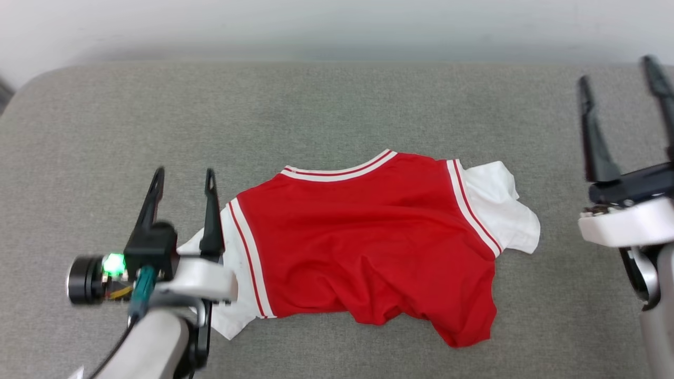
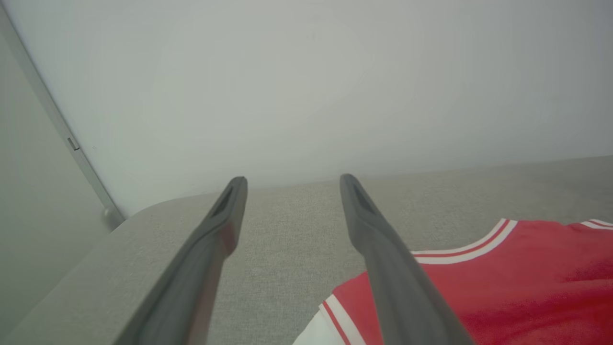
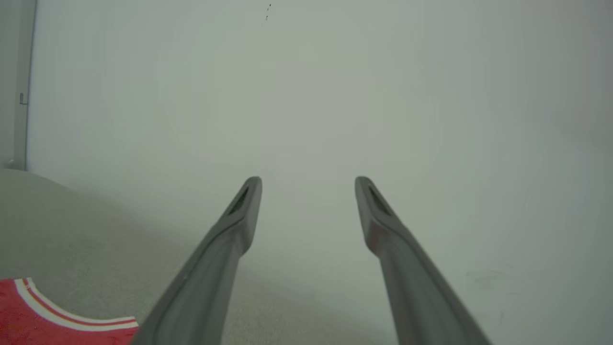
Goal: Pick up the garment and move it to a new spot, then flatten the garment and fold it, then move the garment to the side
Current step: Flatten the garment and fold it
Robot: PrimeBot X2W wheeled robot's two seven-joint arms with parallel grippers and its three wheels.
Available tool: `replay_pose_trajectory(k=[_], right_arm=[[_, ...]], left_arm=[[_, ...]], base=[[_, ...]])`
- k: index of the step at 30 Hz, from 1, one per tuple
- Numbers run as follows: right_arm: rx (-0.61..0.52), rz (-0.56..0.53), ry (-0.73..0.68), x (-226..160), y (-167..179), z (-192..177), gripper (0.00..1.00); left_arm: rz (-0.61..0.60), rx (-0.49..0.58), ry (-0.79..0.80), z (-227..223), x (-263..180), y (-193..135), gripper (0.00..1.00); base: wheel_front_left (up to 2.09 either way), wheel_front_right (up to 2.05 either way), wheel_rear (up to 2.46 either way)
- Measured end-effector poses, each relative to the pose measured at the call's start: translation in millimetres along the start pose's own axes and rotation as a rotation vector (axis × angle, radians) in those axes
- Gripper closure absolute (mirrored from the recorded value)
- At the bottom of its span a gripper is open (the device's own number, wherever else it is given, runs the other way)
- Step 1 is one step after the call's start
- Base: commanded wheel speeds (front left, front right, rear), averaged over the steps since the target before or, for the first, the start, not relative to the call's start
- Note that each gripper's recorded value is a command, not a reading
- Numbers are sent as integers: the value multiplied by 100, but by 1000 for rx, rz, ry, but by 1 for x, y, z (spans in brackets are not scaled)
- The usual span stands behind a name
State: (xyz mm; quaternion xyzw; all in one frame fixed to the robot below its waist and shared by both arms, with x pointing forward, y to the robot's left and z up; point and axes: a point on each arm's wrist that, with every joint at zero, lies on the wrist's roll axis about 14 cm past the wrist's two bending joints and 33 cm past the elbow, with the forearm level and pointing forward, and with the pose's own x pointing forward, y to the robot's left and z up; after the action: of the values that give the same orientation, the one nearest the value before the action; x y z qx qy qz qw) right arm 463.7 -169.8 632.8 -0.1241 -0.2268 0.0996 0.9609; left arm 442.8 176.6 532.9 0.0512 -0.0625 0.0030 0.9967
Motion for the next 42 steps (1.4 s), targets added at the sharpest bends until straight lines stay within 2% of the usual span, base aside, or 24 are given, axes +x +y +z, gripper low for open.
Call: replay_pose_trajectory(k=[7, 10, 16, 23, 29, 33, 39, 40, 41, 42], right_arm=[[-105, 239, 324, 10, 19, -51, 0], [-109, 316, 468, 9, 25, -66, 0], [-96, 481, 918, -32, 40, -118, 0], [-112, 579, 1327, -77, 34, -161, 0], [-39, 571, 1464, -83, 38, -198, 0], [9, 580, 1530, -95, 53, -228, 0], [54, 599, 1540, -102, 69, -251, 0], [63, 595, 1525, -101, 70, -252, 2], [62, 596, 1508, -100, 71, -252, 81], [64, 591, 1485, -98, 71, -250, 100]], left_arm=[[89, -23, 18, -7, -35, 15, 0], [115, -24, 25, -10, -41, 21, 0], [131, -29, 28, -14, -44, 24, 0], [141, -26, 23, -18, -38, 23, 0], [144, -26, 27, -25, -28, 22, 0], [145, -22, 41, -33, -20, 21, 0], [149, -21, 67, -46, -15, 23, 0], [152, -19, 70, -48, -15, 24, 0], [151, -18, 69, -48, -14, 24, 0], [148, -22, 68, -47, -14, 23, 0]], base=[[0, 0, 0], [0, 0, 0], [0, 0, 0], [0, 0, 0], [0, 0, 0], [0, 0, 0], [0, 0, 0], [0, 0, 0], [0, 0, 0], [0, 0, 0]])
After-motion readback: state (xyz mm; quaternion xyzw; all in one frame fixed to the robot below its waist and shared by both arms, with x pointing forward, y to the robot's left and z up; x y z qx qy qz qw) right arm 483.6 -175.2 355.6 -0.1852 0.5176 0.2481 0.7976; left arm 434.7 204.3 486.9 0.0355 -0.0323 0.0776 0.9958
